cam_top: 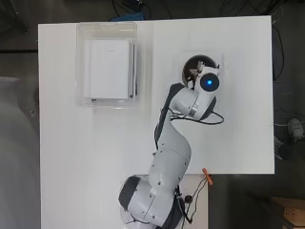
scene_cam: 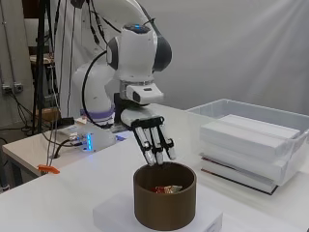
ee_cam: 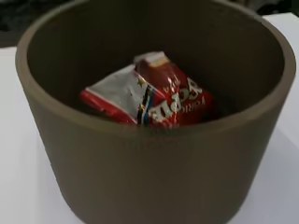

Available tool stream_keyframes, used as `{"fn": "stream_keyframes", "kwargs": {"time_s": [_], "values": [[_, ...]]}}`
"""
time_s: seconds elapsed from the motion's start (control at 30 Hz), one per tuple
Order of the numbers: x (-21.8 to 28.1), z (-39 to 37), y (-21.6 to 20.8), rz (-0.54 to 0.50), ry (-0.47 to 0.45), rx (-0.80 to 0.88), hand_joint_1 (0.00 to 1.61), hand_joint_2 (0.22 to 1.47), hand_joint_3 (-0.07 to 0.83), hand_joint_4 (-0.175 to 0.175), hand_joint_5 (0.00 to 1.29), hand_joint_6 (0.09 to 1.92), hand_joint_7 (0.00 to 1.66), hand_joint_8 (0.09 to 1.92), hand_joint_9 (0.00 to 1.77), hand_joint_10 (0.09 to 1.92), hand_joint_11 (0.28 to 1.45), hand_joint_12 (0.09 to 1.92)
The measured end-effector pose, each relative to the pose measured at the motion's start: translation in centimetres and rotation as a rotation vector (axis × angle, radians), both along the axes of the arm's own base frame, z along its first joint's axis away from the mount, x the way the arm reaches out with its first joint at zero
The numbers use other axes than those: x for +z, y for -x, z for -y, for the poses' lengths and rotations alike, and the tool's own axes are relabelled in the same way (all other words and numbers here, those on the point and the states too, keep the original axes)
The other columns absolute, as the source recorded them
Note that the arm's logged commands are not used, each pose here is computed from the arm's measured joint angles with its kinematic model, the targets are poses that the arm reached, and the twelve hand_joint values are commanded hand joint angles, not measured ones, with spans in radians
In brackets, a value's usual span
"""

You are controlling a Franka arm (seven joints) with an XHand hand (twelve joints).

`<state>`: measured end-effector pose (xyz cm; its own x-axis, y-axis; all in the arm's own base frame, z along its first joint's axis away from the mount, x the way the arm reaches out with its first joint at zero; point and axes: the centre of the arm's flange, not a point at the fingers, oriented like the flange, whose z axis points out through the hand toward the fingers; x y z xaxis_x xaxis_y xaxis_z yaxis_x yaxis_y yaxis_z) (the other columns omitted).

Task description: Teleoperate dual arm-hand system to remove items from a box

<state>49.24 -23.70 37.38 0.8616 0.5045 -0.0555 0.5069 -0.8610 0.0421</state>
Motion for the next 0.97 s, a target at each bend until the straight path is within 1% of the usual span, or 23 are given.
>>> {"fn": "stream_keyframes", "kwargs": {"time_s": [0.07, 0.1, 0.23, 0.33, 0.4, 0.5, 0.57, 0.6, 0.7, 0.77, 0.83, 0.87, 0.97], "values": [[1.0, 0.0, 0.2, 0.076, -0.001, 0.006, 0.62, 1.08, -0.004, 0.014, 0.73, 0.09, 0.91, 0.09, 0.99, 0.09, 0.6, 0.09], [1.4, 0.4, 0.3, 0.098, -0.004, 0.003, 0.62, 1.07, -0.004, 0.011, 0.73, 0.09, 0.89, 0.09, 0.96, 0.09, 0.59, 0.09], [0.4, 1.7, 1.0, 0.086, -0.033, -0.023, 0.6, 1.07, -0.003, 0.011, 0.71, 0.09, 0.84, 0.09, 0.9, 0.09, 0.56, 0.09], [1.2, 0.6, 0.7, 0.09, -0.002, -0.025, 0.59, 1.08, 0.001, 0.014, 0.7, 0.09, 0.83, 0.09, 0.89, 0.09, 0.56, 0.09], [2.0, -1.0, 0.3, 0.099, -0.001, 0.01, 0.59, 1.08, 0.003, 0.016, 0.7, 0.09, 0.82, 0.09, 0.89, 0.09, 0.56, 0.09], [1.6, -3.2, -0.2, 0.098, -0.06, 0.084, 0.6, 1.09, 0.003, 0.014, 0.69, 0.09, 0.81, 0.09, 0.88, 0.09, 0.56, 0.09], [1.4, -3.9, -0.2, 0.106, -0.101, 0.103, 0.61, 1.09, 0.002, 0.01, 0.69, 0.09, 0.81, 0.09, 0.88, 0.09, 0.56, 0.09], [1.5, -4.0, -0.1, 0.109, -0.105, 0.098, 0.61, 1.08, 0.001, 0.009, 0.69, 0.09, 0.81, 0.09, 0.88, 0.09, 0.56, 0.09], [3.2, -4.0, 0.6, 0.119, -0.058, 0.077, 0.62, 1.08, 0.0, 0.011, 0.69, 0.09, 0.8, 0.09, 0.88, 0.09, 0.55, 0.09], [5.8, -4.9, 1.2, 0.148, -0.005, 0.072, 0.61, 1.08, 0.001, 0.012, 0.69, 0.09, 0.8, 0.09, 0.87, 0.09, 0.55, 0.09], [7.5, -6.5, 1.6, 0.175, 0.02, 0.085, 0.59, 1.09, 0.002, 0.013, 0.69, 0.09, 0.8, 0.09, 0.87, 0.09, 0.55, 0.09], [7.8, -7.1, 2.0, 0.183, 0.023, 0.089, 0.58, 1.09, 0.003, 0.014, 0.69, 0.09, 0.8, 0.09, 0.87, 0.09, 0.55, 0.09], [6.4, -8.2, 4.6, 0.16, 0.003, 0.081, 0.55, 1.09, 0.003, 0.018, 0.7, 0.09, 0.8, 0.09, 0.88, 0.09, 0.56, 0.09]]}}
